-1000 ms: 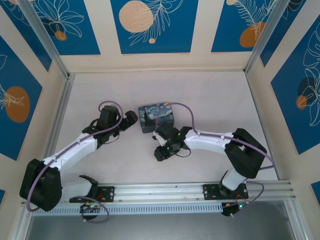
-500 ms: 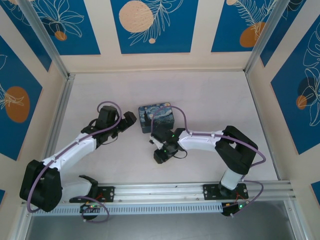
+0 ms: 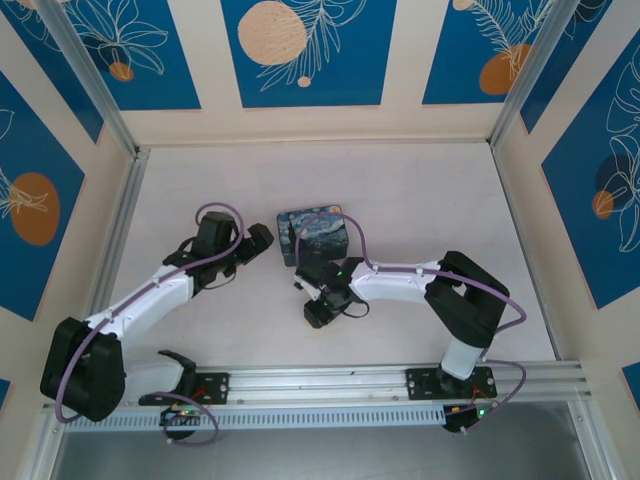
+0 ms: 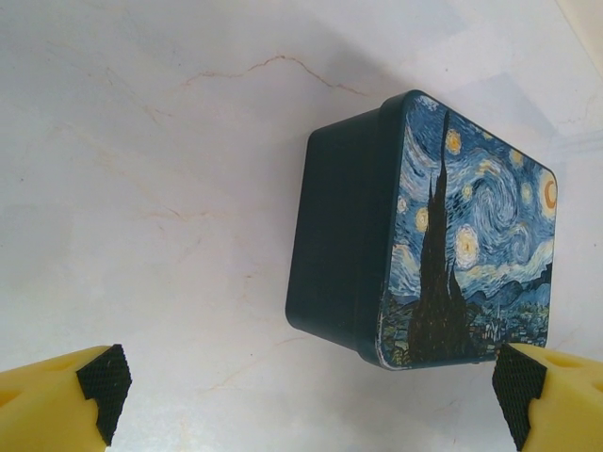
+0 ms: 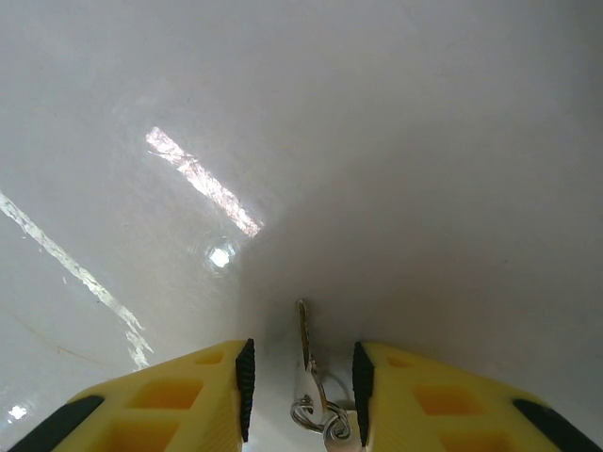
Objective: Unlock the padlock with the key
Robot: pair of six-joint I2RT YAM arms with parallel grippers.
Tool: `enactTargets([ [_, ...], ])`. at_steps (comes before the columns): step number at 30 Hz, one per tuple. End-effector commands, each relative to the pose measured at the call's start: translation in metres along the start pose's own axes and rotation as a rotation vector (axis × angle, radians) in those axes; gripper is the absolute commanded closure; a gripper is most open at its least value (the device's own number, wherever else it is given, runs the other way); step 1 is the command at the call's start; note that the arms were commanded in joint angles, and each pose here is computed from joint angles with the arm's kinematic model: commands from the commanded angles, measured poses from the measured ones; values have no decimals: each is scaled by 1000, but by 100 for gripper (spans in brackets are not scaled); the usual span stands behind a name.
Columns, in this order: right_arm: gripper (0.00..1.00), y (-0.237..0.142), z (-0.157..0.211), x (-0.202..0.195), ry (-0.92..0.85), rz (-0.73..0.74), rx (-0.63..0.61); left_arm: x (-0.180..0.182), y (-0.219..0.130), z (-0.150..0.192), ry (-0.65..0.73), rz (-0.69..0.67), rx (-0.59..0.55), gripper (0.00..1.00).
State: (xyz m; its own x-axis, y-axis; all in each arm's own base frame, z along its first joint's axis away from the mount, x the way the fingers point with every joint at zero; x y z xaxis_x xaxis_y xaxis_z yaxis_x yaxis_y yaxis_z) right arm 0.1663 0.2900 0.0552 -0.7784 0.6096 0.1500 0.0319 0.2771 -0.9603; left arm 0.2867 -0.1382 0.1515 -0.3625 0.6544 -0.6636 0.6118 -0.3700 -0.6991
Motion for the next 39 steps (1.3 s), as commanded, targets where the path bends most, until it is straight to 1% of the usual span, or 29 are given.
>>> enactTargets([
  [1,63,1,14,1,-8,9,39,-6,0,-4,6,19,5,0],
  [12,63,0,22,1,4,-3,37,-7,1,-4,5,21,13,0],
  [20,66,1,25,1,10,-5,37,-7,2,-4,1,16,18,0],
  [23,75,0,27,0,13,-2,33,-8,2,-3,-2,11,25,0],
  [26,87,0,27,0,17,-1,24,-9,3,-3,-6,11,37,0],
  [30,99,-1,21,-3,29,0,-2,-13,4,-3,-9,16,44,0],
  [32,100,-5,16,-6,39,-3,-23,-14,3,-4,-9,14,47,0],
  [35,100,-18,3,-11,69,-34,-86,-16,3,-4,-5,14,50,0],
  [39,100,-46,-19,-24,135,-104,-216,-20,5,-3,9,32,70,0],
])
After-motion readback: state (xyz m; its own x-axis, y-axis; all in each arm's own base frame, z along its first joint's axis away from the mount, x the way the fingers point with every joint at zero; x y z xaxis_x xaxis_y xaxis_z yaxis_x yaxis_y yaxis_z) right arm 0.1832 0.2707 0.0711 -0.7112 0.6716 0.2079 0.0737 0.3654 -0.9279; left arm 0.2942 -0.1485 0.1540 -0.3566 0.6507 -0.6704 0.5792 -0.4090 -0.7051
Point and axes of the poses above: each hand's point on the last joint's axis, 136 mm out from that joint toward the fingers, its own y axis out along the fingers, its own x axis along the line the jaws close on, z = x × y, the point moved 4 cm from there along -y, back along the fingers, and after that the axes turned 9 degrees about -y, right-handed, at the moved point
